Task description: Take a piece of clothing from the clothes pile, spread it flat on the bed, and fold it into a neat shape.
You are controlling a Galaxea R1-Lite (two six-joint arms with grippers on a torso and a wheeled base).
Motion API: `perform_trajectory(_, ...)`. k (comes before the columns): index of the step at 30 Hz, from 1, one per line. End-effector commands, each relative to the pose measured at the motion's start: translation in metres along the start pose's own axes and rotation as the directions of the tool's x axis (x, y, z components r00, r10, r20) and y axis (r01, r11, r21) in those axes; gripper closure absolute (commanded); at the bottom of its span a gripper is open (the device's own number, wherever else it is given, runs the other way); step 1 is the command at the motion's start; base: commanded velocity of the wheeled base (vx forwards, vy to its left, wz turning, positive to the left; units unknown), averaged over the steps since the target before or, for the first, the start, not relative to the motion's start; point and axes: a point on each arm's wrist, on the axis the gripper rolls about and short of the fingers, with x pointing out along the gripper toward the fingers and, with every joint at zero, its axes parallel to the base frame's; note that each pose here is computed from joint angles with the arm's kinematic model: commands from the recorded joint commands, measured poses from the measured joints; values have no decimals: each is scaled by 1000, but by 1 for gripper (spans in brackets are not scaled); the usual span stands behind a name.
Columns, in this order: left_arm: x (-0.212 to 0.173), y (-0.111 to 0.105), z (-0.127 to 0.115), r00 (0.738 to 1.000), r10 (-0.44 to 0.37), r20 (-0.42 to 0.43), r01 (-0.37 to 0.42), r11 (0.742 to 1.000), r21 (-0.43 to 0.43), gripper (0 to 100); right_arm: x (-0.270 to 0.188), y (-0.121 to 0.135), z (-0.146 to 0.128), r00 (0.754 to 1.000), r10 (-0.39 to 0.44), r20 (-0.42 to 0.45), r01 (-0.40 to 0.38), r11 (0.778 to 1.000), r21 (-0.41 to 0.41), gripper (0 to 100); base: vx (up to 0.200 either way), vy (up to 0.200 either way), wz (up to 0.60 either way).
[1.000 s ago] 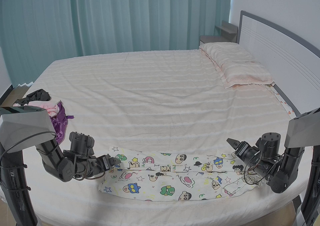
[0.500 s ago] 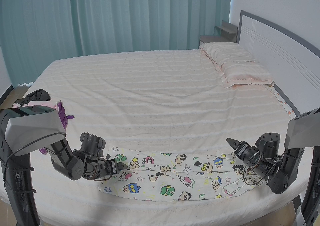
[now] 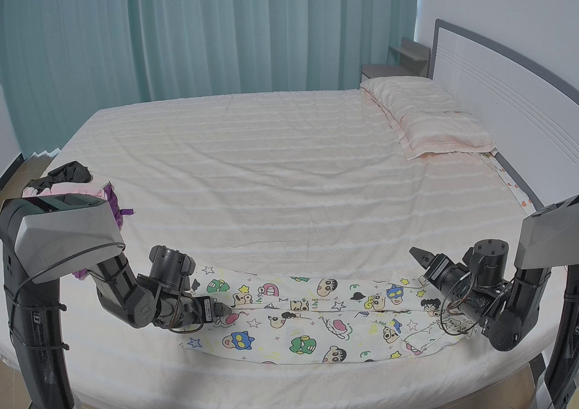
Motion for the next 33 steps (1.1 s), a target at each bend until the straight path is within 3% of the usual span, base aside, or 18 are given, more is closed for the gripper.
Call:
perform_trajectory(1,-19,1,-1,1000,-16,13,16,1000,-6,0,0,-1,-1,1000,-2,-2,2,1000,-1,0,0,0,0)
perform_trajectory(5,-49,1,14,992,-96,77,100,994,-44,0,1,-1,-1,1000,-4,-4,4,1000,-2,0,0,0,0)
perform_trajectory(12,-46,6,36,986,-80,144,94,992,-87,0,1,-1,-1,1000,-5,-3,5,1000,-2,0,0,0,0)
perform_trajectory(20,7,5,29,997,3,82,5,995,-95,0,1,-1,-1,1000,-5,-3,5,1000,-2,0,0,0,0)
perform_trajectory(33,18,-9,12,1000,3,7,-3,1000,-15,0,1,-1,-1,1000,-2,0,2,1000,-1,0,0,0,0)
